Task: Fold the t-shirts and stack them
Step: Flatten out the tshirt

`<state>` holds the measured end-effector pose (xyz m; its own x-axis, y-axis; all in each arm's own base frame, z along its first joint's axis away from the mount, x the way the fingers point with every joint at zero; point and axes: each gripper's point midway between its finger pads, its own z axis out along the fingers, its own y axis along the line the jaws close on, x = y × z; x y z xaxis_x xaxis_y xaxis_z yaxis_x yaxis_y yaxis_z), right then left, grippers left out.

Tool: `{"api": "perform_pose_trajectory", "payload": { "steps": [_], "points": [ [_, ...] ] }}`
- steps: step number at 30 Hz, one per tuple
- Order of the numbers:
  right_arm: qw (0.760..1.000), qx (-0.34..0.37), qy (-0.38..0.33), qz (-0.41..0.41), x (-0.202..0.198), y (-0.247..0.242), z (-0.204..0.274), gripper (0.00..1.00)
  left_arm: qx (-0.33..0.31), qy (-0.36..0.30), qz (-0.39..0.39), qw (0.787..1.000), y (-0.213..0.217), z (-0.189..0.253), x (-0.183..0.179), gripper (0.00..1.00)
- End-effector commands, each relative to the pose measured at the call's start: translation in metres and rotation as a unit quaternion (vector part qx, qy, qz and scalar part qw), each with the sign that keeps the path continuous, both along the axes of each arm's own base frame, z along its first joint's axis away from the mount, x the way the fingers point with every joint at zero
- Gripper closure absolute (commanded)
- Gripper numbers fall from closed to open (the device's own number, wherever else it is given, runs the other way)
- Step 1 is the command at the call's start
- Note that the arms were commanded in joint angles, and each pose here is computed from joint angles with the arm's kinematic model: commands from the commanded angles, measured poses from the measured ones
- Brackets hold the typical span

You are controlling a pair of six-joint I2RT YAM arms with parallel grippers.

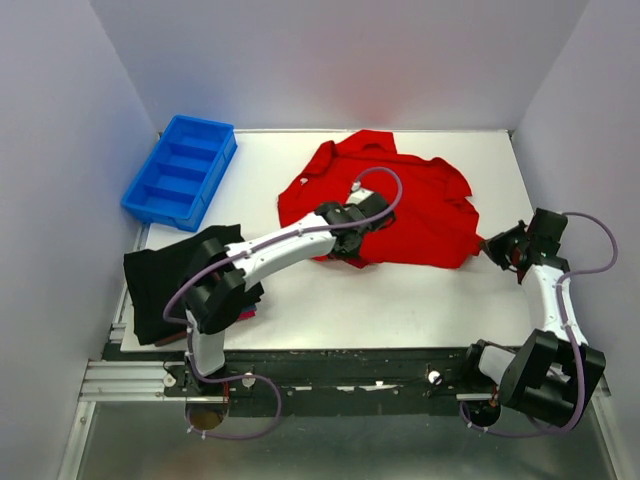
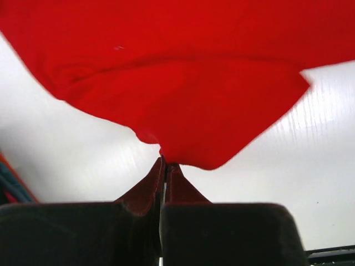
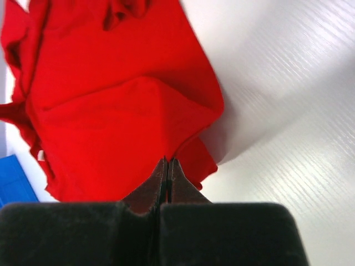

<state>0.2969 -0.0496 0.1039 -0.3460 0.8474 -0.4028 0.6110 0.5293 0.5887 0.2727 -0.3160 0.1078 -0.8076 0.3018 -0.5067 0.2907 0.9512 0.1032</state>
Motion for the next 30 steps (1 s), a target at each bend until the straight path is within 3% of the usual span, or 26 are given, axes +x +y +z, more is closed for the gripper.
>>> {"api": "perform_pose_trajectory", "payload": {
  "steps": [1,6,10,18,24,27,30],
  "points": [
    [0.999,-0.009,-0.044,0.024,0.010,0.003,0.044,0.99,0.002,-0.038,0.046,0.998,0.050,0.039,0.031,1.00],
    [0.998,-0.027,-0.049,0.022,0.008,-0.001,0.069,0.99,0.003,-0.069,0.081,0.994,0.081,0.072,0.048,1.00],
    [0.999,-0.036,-0.025,0.011,-0.008,-0.002,0.065,0.99,-0.004,-0.079,0.102,0.992,0.100,0.078,0.038,1.00],
    [0.994,-0.037,0.102,-0.005,-0.067,0.003,-0.006,0.99,-0.028,-0.074,0.150,0.985,0.145,0.060,-0.009,1.00],
    [0.990,-0.026,0.134,0.028,-0.069,0.008,-0.041,0.98,-0.041,-0.104,0.158,0.981,0.164,0.078,-0.017,1.00],
    [0.989,-0.023,0.147,0.016,-0.070,0.005,-0.048,0.89,-0.025,-0.115,0.166,0.979,0.170,0.085,-0.013,1.00],
    [0.989,-0.022,0.141,0.024,-0.069,0.007,-0.049,0.63,-0.017,-0.129,0.175,0.976,0.177,0.094,-0.006,1.00]
  ]
}}
